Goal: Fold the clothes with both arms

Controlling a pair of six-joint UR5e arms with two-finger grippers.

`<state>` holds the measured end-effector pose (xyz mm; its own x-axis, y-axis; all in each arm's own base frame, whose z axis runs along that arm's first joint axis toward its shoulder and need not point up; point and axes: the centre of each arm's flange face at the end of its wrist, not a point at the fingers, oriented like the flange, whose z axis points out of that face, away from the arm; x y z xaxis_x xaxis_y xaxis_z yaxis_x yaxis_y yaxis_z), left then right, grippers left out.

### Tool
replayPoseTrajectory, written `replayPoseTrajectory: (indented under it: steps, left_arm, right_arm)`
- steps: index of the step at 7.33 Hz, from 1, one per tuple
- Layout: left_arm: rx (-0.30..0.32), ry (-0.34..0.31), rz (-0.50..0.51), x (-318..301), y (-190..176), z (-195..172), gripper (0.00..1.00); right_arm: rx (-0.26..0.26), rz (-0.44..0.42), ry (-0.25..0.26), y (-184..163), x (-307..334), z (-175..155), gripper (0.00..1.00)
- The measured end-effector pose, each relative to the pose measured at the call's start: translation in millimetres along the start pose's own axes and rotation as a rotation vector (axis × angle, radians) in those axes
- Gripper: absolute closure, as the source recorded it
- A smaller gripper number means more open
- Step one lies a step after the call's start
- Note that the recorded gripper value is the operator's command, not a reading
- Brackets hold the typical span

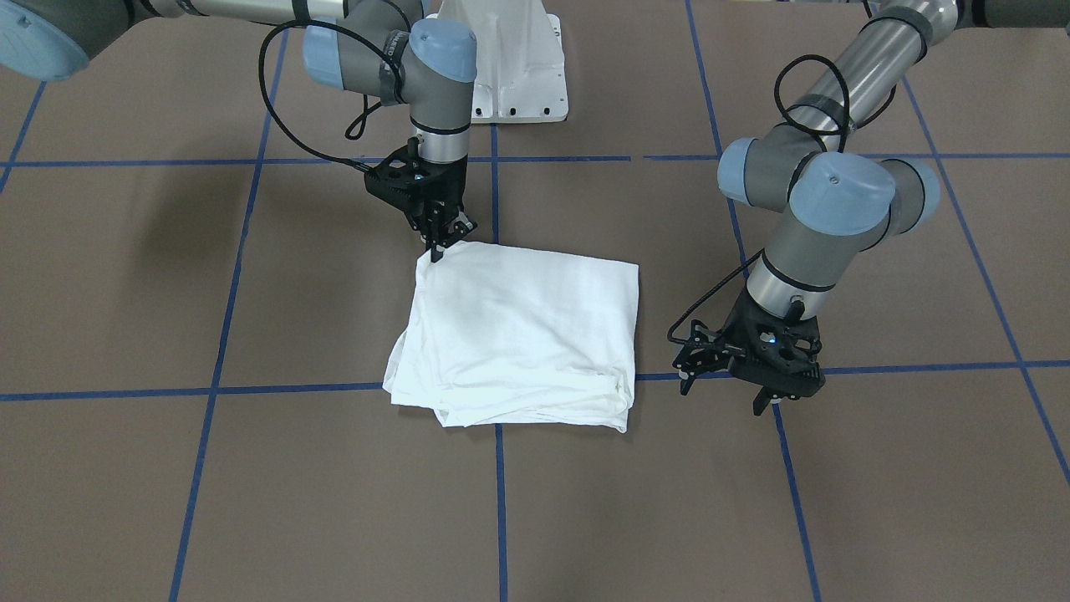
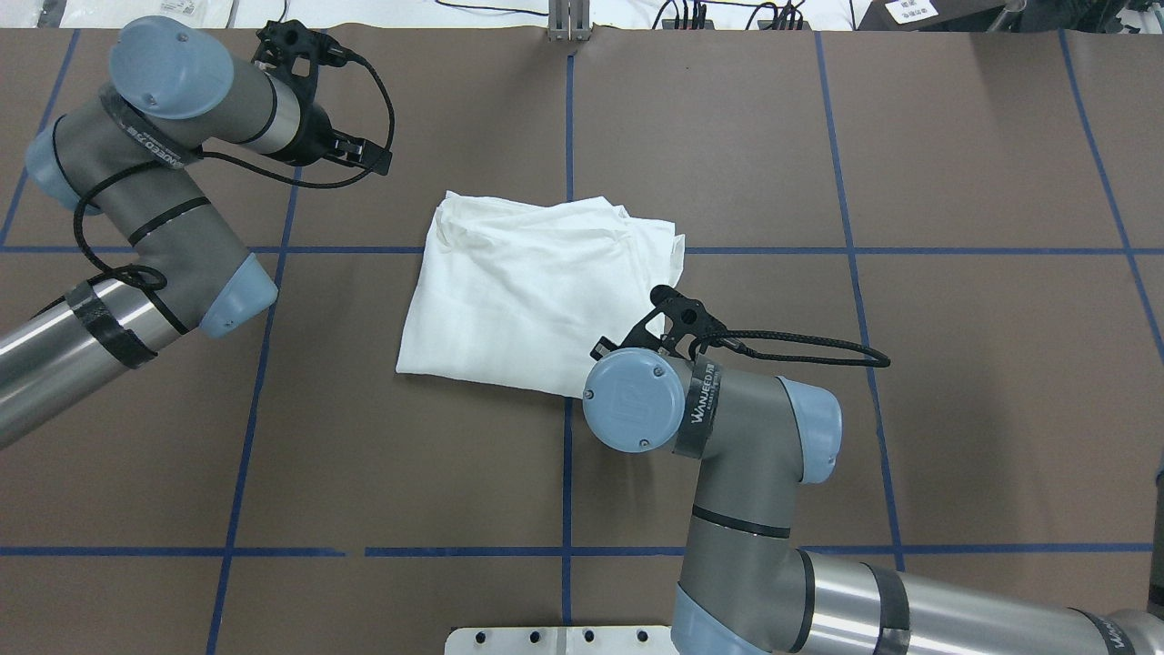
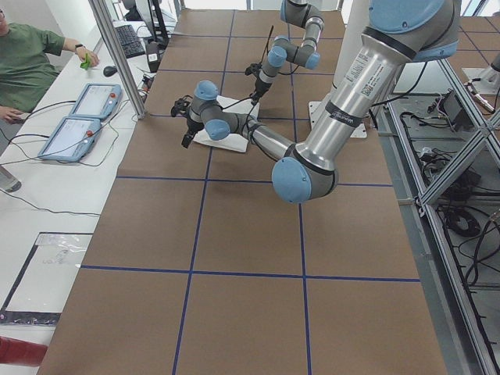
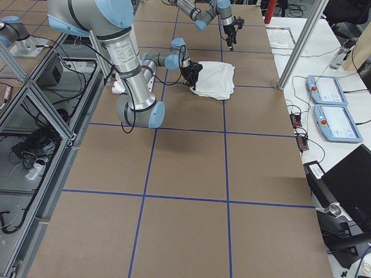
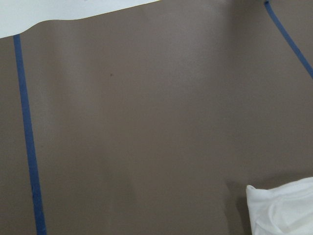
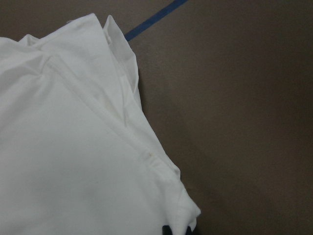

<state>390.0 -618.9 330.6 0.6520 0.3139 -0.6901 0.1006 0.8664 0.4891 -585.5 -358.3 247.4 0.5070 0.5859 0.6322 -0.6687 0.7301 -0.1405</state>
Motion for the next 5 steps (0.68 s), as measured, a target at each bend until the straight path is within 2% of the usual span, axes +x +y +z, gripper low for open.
replayPoseTrajectory:
  steps: [2, 3, 5]
  left_arm:
    - [0.001, 0.001, -0.001, 0, 1, -1, 0.0]
    - [0.002, 0.001, -0.001, 0, 1, -2, 0.0]
    - [0.004, 0.004, -0.01, 2, 1, -5, 0.0]
  right_arm:
    - [0.02, -0.03, 0.009, -11, 12, 7, 1.0]
    - [0.033, -0.046, 0.011, -16, 16, 10, 0.04]
    - [0.047, -0.106, 0.002, -29, 15, 6, 0.0]
